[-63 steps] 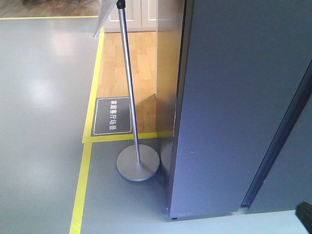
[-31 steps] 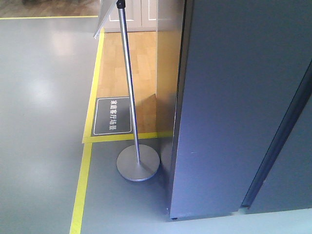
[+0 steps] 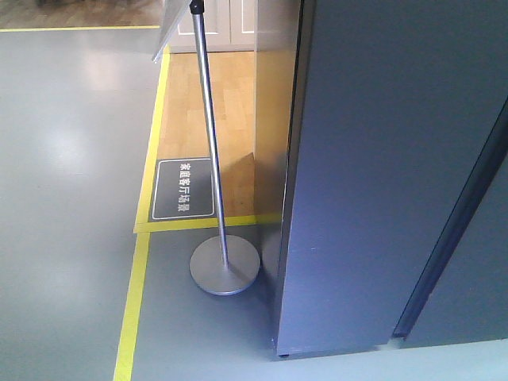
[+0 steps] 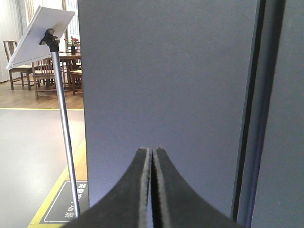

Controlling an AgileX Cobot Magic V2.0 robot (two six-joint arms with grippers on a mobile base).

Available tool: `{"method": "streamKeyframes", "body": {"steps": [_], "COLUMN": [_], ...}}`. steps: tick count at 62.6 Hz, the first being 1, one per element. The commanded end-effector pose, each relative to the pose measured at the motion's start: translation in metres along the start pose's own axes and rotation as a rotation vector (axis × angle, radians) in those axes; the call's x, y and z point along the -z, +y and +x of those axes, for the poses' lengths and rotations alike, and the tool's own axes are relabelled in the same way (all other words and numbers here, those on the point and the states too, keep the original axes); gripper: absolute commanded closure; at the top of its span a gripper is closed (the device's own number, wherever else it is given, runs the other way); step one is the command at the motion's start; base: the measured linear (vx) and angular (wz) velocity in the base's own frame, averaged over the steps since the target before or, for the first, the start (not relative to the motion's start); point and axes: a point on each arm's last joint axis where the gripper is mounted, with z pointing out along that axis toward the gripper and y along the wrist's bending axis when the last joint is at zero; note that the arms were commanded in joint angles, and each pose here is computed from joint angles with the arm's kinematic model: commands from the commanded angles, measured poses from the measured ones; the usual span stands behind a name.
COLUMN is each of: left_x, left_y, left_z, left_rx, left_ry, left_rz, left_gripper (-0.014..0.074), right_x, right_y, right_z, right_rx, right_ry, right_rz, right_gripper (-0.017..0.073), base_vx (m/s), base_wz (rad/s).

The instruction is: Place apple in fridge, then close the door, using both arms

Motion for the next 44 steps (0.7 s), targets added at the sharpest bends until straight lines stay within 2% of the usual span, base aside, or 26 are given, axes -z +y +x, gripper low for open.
{"method": "streamKeyframes", "body": {"steps": [1, 44], "left_x": [-0.0006, -0.0006], "left_y": [-0.0011, -0.0011], "left_z": [0.0024, 0.0024], "left_rx": [0.006, 0.006], "left_ry": [-0.057, -0.057], "left_rz": [0.02, 0.02], "left_gripper": [0.0601, 0.0601], "right_x": [0.0016, 0.0016], "right_y": [0.001, 0.001], "right_z": [-0.0038, -0.0038], "right_rx": [0.012, 0.012], "right_ry": [-0.086, -0.086], "right_rz": [-0.01, -0.01], "right_gripper": [0.0563, 0.0563], "base_vx": [0.0, 0.0], "base_wz": [0.0, 0.0]}}
